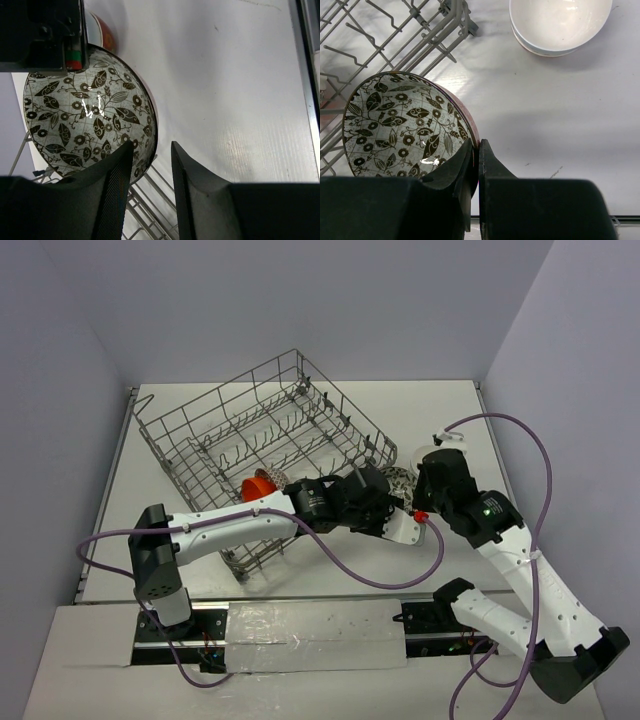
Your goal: Load the bowls into the dish rack
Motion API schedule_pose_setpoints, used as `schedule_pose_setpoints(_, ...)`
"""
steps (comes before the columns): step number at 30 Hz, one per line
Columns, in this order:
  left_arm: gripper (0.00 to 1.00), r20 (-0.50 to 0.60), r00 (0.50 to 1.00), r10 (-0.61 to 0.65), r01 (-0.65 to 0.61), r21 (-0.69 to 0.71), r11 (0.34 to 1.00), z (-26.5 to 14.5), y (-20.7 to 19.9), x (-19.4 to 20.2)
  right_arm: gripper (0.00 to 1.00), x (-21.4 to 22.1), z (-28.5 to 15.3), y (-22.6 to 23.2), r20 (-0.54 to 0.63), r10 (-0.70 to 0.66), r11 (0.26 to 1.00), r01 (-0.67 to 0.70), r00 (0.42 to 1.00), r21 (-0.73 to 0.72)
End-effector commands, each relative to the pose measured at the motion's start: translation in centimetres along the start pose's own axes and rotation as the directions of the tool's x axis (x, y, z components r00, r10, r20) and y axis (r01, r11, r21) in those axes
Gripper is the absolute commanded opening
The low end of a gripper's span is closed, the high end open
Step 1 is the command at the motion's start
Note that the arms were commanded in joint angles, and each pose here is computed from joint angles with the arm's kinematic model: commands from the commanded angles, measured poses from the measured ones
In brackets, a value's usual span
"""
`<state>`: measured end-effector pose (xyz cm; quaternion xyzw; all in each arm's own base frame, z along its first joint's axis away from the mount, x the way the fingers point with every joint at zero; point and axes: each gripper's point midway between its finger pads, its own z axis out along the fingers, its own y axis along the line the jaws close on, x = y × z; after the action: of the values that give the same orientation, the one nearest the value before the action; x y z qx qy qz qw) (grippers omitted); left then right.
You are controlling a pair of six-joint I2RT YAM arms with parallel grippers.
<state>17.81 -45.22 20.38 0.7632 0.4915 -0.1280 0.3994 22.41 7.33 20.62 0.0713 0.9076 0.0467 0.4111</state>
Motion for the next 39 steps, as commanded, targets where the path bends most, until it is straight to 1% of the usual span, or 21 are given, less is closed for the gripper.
schedule_pose_setpoints(1, 0.41, -0.016, 0.999, 0.027, -0.028, -0.032, 0.999, 0.1, 0.9, -0.3, 0.00, -2.9, -1.2, 1.0, 0.090, 0.029, 0.999, -0.026, 0.996, -0.035)
schedule_pose_setpoints(12, 0.40, -0.024, 0.998, 0.059, -0.059, -0.024, 0.998, 0.7, 0.9, -0.4, 0.00, -2.7, -1.2, 1.3, 0.081, 0.017, 0.999, -0.013, 0.997, -0.041)
schedule_pose_setpoints(15, 0.38, -0.026, 0.998, 0.064, -0.065, -0.027, 0.998, 0.7, 0.9, -0.5, 0.00, -2.7, -1.2, 1.4, 0.081, 0.016, 0.999, -0.012, 0.997, -0.042)
schedule_pose_setpoints(19, 0.32, -0.026, 0.997, 0.069, -0.069, -0.027, 0.997, 0.6, 1.0, -0.6, 0.00, -2.6, -1.0, 1.4, 0.078, 0.015, 0.999, -0.012, 0.997, -0.040)
schedule_pose_setpoints(21, 0.31, -0.028, 0.997, 0.070, -0.071, -0.028, 0.997, 0.6, 1.1, -0.6, 0.00, -2.6, -1.0, 1.4, 0.078, 0.014, 0.999, -0.011, 0.997, -0.040)
schedule_pose_setpoints(24, 0.23, -0.026, 0.997, 0.074, -0.075, -0.023, 0.997, 0.5, 1.0, -0.7, 0.00, -2.6, -1.0, 1.5, 0.078, 0.010, 0.999, -0.007, 0.997, -0.041)
schedule_pose_setpoints(25, 0.15, -0.020, 0.997, 0.075, -0.075, -0.022, 0.997, 0.5, 1.0, -0.8, 0.00, -2.6, -1.0, 1.5, 0.077, 0.008, 0.999, -0.005, 0.997, -0.040)
schedule_pose_setpoints(26, 0.11, -0.019, 0.997, 0.078, -0.078, -0.021, 0.997, 0.5, 1.0, -0.8, 0.00, -2.6, -1.0, 1.5, 0.076, 0.008, 0.999, -0.004, 0.997, -0.041)
schedule_pose_setpoints(27, 0.03, -0.018, 0.997, 0.078, -0.078, -0.020, 0.997, 0.4, 1.0, -0.9, 0.00, -2.6, -1.0, 1.5, 0.077, 0.008, 0.999, -0.004, 0.997, -0.042)
schedule_pose_setpoints(28, 0.00, -0.010, 0.997, 0.079, -0.079, -0.014, 0.997, 0.3, 0.9, -1.1, 0.00, -2.6, -1.1, 1.5, 0.075, 0.004, 0.999, -0.001, 0.997, -0.046)
schedule_pose_setpoints(30, 0.00, 0.006, 0.996, 0.085, -0.085, -0.016, 0.996, 0.0, 0.9, -1.6, 0.00, -2.7, -1.4, 1.6, 0.084, 0.000, 0.998, 0.004, 0.996, -0.056)
schedule_pose_setpoints(31, 0.00, 0.016, 0.996, 0.086, -0.086, -0.016, 0.996, -0.1, 0.9, -1.9, 0.06, -2.9, -1.5, 1.6, 0.092, 0.003, 0.998, 0.003, 0.996, -0.063)
schedule_pose_setpoints(33, 0.00, 0.033, 0.996, 0.084, -0.084, -0.019, 0.996, -0.5, 0.9, -2.3, 0.22, -3.3, -2.0, 1.7, 0.111, 0.005, 0.997, 0.004, 0.994, -0.080)
schedule_pose_setpoints(34, 0.00, 0.050, 0.995, 0.084, -0.083, -0.024, 0.996, -0.6, 1.0, -2.7, 0.40, -3.7, -2.6, 1.9, 0.133, 0.006, 0.995, 0.007, 0.991, -0.102)
schedule_pose_setpoints(35, 0.00, 0.061, 0.995, 0.082, -0.080, -0.030, 0.996, -0.8, 1.1, -2.9, 0.50, -3.9, -2.9, 1.9, 0.146, 0.007, 0.994, 0.009, 0.989, -0.109)
schedule_pose_setpoints(36, 0.00, 0.073, 0.994, 0.075, -0.073, -0.038, 0.997, -1.3, 1.1, -3.1, 0.56, -4.3, -3.3, 2.0, 0.161, 0.011, 0.993, 0.009, 0.987, -0.119)
schedule_pose_setpoints(37, 0.00, 0.083, 0.994, 0.073, -0.070, -0.045, 0.997, -1.5, 1.2, -3.3, 0.68, -4.7, -3.8, 2.0, 0.180, 0.014, 0.992, 0.009, 0.984, -0.129)
schedule_pose_setpoints(39, 0.00, 0.117, 0.991, 0.067, -0.060, -0.065, 0.996, -2.1, 1.4, -3.8, 0.78, -5.6, -4.6, 2.0, 0.209, 0.023, 0.990, 0.007, 0.978, -0.140)
